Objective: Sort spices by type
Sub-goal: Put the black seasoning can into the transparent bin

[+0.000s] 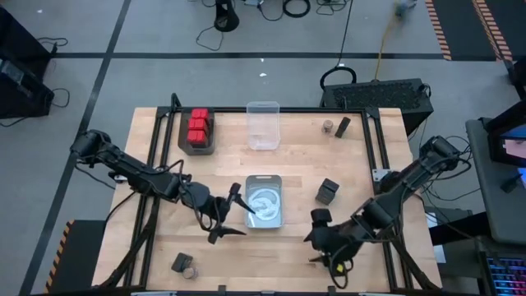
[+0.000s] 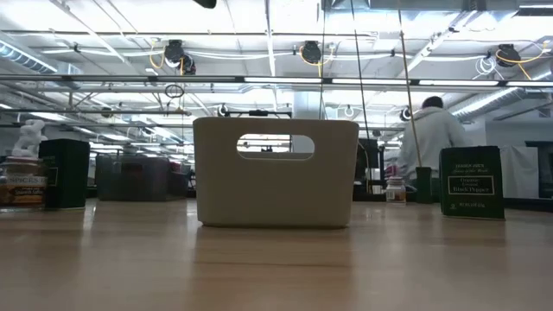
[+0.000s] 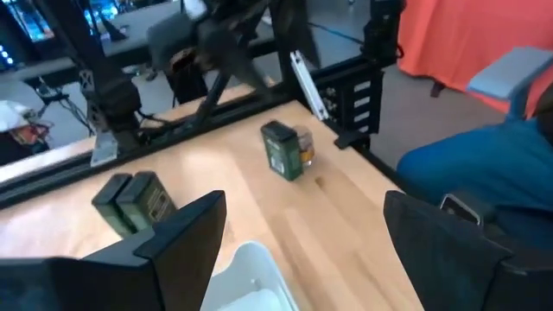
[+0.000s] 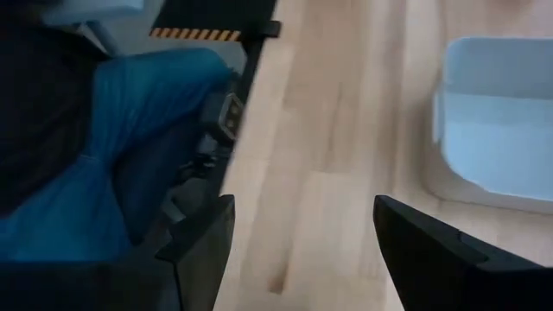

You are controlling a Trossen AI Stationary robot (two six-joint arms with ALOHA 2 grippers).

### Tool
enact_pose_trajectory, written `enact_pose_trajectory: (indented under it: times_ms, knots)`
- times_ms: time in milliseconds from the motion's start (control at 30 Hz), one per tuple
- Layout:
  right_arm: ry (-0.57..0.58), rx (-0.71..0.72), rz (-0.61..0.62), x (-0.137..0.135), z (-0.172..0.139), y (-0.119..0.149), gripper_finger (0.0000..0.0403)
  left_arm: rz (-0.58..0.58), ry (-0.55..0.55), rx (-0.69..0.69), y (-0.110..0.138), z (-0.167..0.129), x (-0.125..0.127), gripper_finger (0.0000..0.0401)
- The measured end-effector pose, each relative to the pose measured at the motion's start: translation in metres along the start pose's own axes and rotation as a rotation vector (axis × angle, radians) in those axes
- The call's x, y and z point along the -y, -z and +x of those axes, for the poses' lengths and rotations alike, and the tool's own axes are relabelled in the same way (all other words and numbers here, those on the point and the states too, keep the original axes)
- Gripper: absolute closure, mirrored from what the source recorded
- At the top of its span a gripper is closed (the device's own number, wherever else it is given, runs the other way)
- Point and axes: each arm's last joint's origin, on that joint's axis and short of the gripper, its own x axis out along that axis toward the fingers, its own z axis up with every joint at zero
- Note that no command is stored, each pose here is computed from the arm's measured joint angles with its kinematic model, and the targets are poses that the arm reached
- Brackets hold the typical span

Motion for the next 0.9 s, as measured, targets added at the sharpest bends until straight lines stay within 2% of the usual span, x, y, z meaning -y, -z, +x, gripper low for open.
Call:
enact_pose_trajectory:
  times_ms: [300, 600, 767, 900]
  knots:
    - [-0.058, -0.078, 0.048, -0.021, 0.021, 0.015, 0.0145, -0.073, 0.003, -0.103, 0.014, 0.006, -0.001, 0.0081]
    - [0.009, -0.259, 0.028, -0.022, 0.051, 0.039, 0.0145, -0.076, 0.001, -0.116, 0.019, 0.011, -0.002, 0.0081]
    - [0.019, -0.392, 0.058, -0.019, 0.057, 0.05, 0.0145, -0.077, 0.001, -0.117, 0.019, 0.011, -0.002, 0.0081]
    - [0.03, -0.425, 0.063, -0.019, 0.056, 0.053, 0.0145, -0.077, 0.001, -0.117, 0.019, 0.011, -0.002, 0.0081]
